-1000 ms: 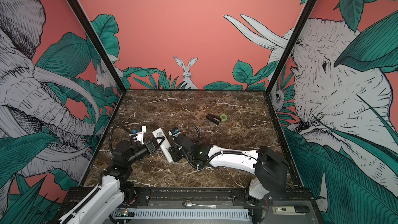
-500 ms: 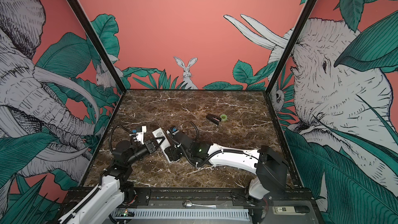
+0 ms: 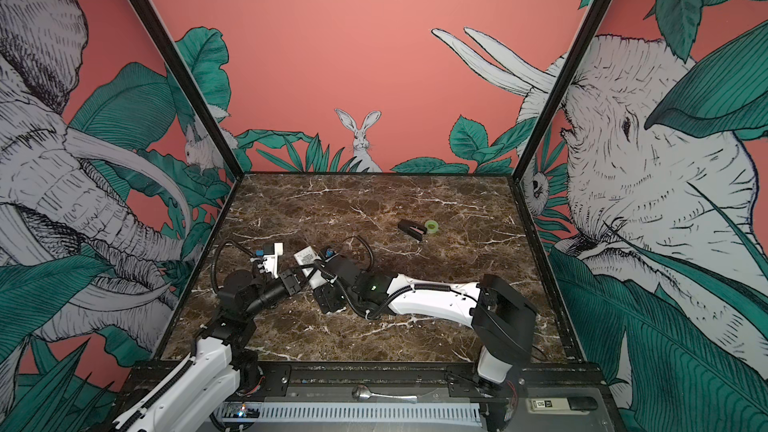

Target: Load the batteries into the remote control

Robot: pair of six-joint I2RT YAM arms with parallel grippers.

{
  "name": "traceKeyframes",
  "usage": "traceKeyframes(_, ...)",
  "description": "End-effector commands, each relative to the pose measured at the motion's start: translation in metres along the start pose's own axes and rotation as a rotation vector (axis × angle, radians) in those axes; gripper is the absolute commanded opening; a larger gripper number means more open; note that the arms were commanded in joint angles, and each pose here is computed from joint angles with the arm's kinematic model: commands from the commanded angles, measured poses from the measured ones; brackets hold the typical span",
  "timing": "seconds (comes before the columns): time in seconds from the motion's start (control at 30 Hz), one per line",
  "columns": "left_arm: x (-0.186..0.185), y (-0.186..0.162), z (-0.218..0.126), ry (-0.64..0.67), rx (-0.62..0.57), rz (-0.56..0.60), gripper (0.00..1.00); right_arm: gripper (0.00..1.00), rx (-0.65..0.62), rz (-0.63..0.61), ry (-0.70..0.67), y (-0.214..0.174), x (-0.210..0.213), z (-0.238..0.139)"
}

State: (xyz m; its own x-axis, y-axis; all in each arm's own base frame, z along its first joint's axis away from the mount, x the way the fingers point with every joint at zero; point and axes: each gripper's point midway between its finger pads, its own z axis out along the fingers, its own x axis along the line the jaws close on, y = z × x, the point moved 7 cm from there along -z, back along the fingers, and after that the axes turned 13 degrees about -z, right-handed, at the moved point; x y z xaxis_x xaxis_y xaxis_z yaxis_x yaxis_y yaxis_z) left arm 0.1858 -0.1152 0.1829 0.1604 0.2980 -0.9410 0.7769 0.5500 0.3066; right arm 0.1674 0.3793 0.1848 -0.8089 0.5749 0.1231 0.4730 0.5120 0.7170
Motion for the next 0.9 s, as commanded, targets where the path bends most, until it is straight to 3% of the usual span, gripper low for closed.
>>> traceKeyframes(0.0, -0.0175, 0.0055, -0.0004, -0.061, -0.014, 0.039, 0.00, 0.79, -0.001, 0.003, -0.016, 0.0027, -0.0003, 0.0018)
traceKeyframes(0.17, -0.0160, 0.0048, 0.0000, -0.057, -0.011, 0.036, 0.00, 0.75, 0.008, 0.004, -0.012, -0.0010, -0.0002, 0.0071)
traceKeyframes(0.87, -0.0104, 0.0033, 0.0002, -0.044, -0.013, 0.028, 0.00, 0.32, -0.014, 0.012, -0.023, -0.0065, -0.0034, 0.0052)
